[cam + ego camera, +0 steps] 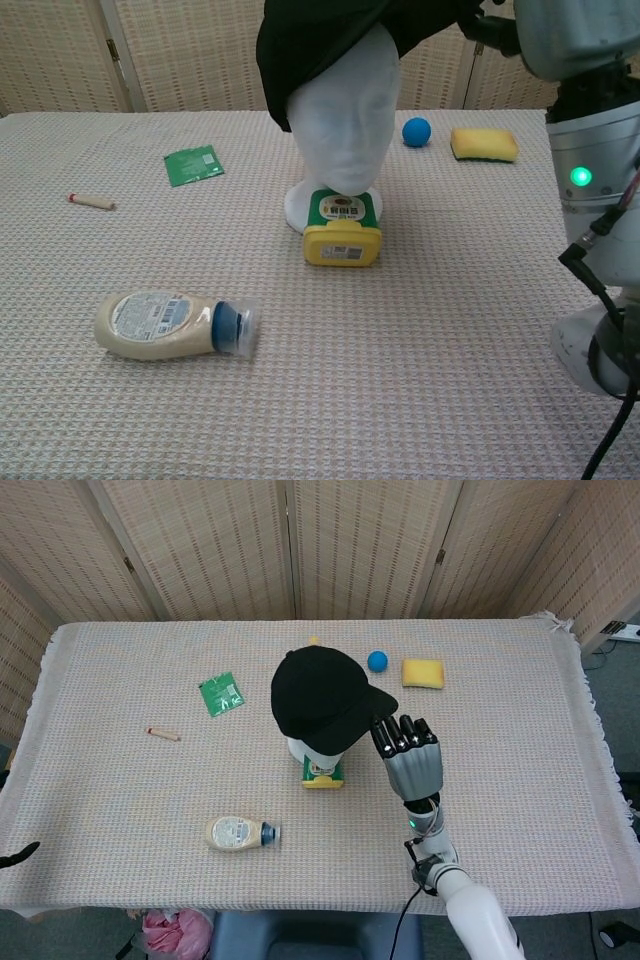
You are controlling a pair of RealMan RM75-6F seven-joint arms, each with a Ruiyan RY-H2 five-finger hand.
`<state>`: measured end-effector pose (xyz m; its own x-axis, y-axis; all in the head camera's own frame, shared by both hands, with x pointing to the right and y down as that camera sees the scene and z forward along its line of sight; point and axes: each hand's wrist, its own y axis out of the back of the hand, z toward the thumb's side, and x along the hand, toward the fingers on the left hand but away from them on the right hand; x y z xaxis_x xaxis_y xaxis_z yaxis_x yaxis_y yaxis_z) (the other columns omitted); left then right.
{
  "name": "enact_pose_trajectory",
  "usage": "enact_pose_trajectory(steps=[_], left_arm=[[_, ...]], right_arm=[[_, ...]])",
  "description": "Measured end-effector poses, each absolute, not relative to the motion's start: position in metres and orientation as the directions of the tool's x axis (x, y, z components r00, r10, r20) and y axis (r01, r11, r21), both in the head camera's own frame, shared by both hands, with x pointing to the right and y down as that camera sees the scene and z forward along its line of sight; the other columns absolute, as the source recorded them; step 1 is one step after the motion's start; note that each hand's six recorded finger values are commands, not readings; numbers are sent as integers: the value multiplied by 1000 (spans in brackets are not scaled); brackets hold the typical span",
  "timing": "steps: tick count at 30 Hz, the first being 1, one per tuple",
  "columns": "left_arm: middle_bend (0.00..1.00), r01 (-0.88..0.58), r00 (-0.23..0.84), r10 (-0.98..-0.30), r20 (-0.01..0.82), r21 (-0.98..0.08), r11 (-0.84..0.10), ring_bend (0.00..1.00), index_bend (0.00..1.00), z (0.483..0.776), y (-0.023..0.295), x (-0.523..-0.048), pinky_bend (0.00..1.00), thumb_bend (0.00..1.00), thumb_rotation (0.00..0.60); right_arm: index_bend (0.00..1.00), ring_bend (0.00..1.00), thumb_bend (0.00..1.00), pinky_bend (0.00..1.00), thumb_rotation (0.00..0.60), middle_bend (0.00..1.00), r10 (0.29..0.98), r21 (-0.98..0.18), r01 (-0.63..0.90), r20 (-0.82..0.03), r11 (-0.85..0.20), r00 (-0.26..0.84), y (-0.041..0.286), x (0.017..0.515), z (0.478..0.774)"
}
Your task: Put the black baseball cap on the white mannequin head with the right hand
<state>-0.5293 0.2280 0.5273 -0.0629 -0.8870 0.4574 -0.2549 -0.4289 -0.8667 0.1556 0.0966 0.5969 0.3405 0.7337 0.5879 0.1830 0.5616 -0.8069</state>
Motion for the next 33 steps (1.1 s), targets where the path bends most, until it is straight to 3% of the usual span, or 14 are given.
enact_pose_trajectory(steps=[6, 9, 13, 16, 19, 22, 33], left_arm=[[0, -259, -56, -891, 451, -868, -423, 0, 0, 524, 230, -528, 145, 163, 600], [0, -258, -55, -891, 451, -868, -424, 0, 0, 524, 230, -527, 145, 162, 600], [0, -260, -57, -890, 453, -867, -425, 0, 0, 524, 230, -528, 145, 162, 600], [0, -259, -60, -887, 458, -865, -429, 0, 0, 526, 229, -529, 145, 162, 600], [0, -260, -64, -885, 462, -864, -432, 0, 0, 528, 227, -530, 145, 163, 600], [0, -261, -65, -883, 464, -862, -434, 0, 0, 529, 226, -531, 145, 163, 600], [0, -229, -59, -884, 463, -869, -440, 0, 0, 532, 226, -526, 145, 162, 600]], right_arm=[[867, 706, 542, 885, 600, 671, 727, -819, 173, 568, 548, 387, 121, 156, 605], [617, 523, 425, 671, 600, 482, 757, -842, 143, 531, 520, 381, 126, 161, 613], [195, 251, 285, 331, 600, 184, 820, -887, 61, 447, 457, 358, 127, 168, 630], [23, 97, 224, 150, 600, 35, 864, -918, 16, 379, 397, 332, 128, 175, 644], [0, 14, 188, 54, 600, 0, 895, -941, -1, 323, 339, 308, 133, 182, 655], [0, 0, 169, 8, 600, 0, 914, -957, 7, 280, 291, 294, 140, 189, 662], [0, 0, 158, 0, 600, 0, 954, -994, 49, 110, 101, 280, 163, 221, 659]])
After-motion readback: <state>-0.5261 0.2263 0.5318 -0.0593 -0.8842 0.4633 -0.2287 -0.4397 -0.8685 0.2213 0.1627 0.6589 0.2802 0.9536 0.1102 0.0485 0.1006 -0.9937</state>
